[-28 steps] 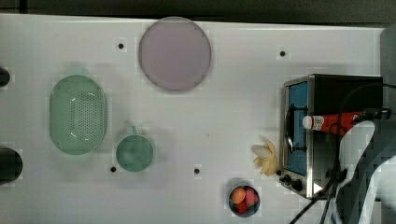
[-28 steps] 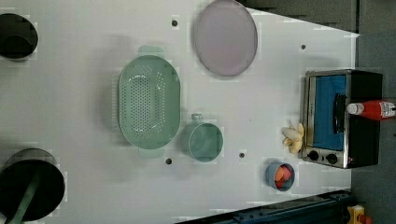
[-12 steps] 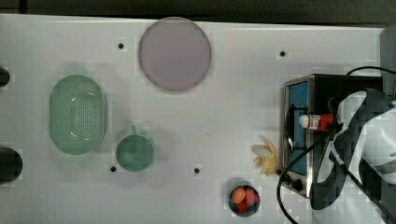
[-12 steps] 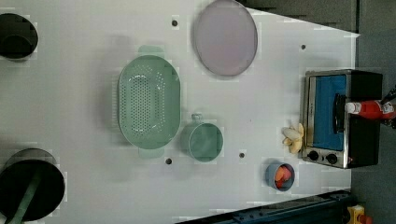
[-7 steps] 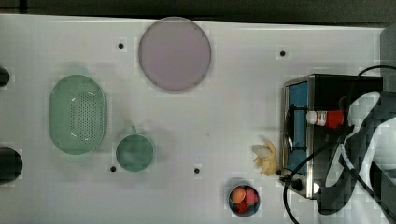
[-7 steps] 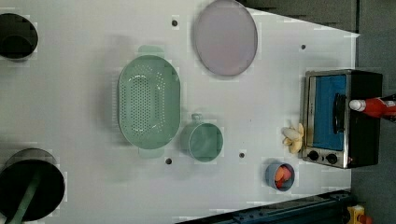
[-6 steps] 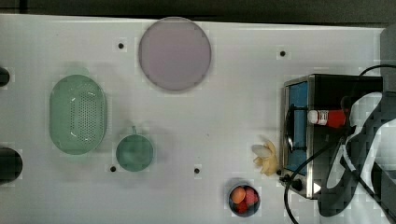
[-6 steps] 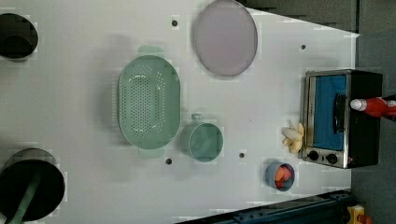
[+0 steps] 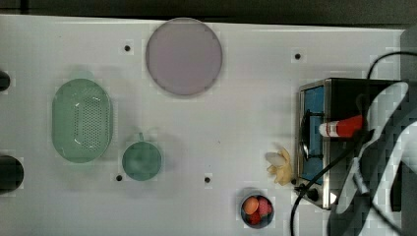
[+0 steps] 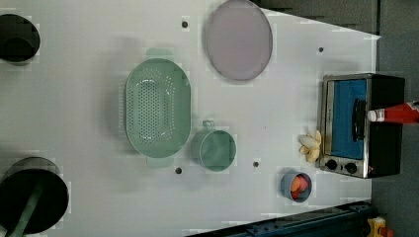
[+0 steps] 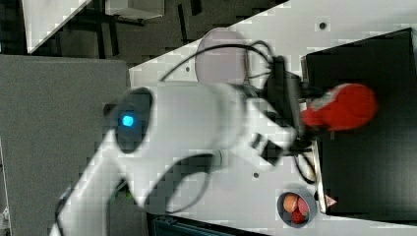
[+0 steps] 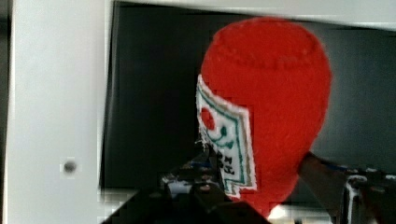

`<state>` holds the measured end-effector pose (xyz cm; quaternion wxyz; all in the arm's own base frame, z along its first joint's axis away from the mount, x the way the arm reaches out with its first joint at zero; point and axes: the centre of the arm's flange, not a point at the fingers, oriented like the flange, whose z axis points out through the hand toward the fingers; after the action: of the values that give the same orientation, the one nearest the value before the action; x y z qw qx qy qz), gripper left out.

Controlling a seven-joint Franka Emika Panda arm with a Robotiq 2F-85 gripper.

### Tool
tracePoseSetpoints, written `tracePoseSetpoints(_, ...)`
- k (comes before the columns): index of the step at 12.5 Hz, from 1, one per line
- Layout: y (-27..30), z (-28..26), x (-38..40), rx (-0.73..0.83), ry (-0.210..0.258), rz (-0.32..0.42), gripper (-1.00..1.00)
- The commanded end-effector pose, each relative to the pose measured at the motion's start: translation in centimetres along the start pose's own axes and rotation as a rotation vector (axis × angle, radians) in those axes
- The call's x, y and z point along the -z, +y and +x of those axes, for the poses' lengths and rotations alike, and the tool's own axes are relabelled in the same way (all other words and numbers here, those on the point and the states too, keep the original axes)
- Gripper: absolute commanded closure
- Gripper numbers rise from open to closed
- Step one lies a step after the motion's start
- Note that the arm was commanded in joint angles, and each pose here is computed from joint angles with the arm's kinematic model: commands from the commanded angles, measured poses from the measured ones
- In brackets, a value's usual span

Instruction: Pick Ketchup from oven and place it on table.

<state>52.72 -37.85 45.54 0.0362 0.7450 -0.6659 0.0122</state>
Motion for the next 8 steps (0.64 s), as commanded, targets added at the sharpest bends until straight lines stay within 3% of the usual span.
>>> tracePoseSetpoints(1,-5.8,-11.9,8.5,0.286,-0.048,0.084,-0.24)
tracePoseSetpoints(5,-8.3,-22.0,10.1,0.463,-0.132,0.046,-0.24)
tracePoseSetpoints(8,-10.1,-28.9,9.1,0.581,-0.16,0.021,-0.24)
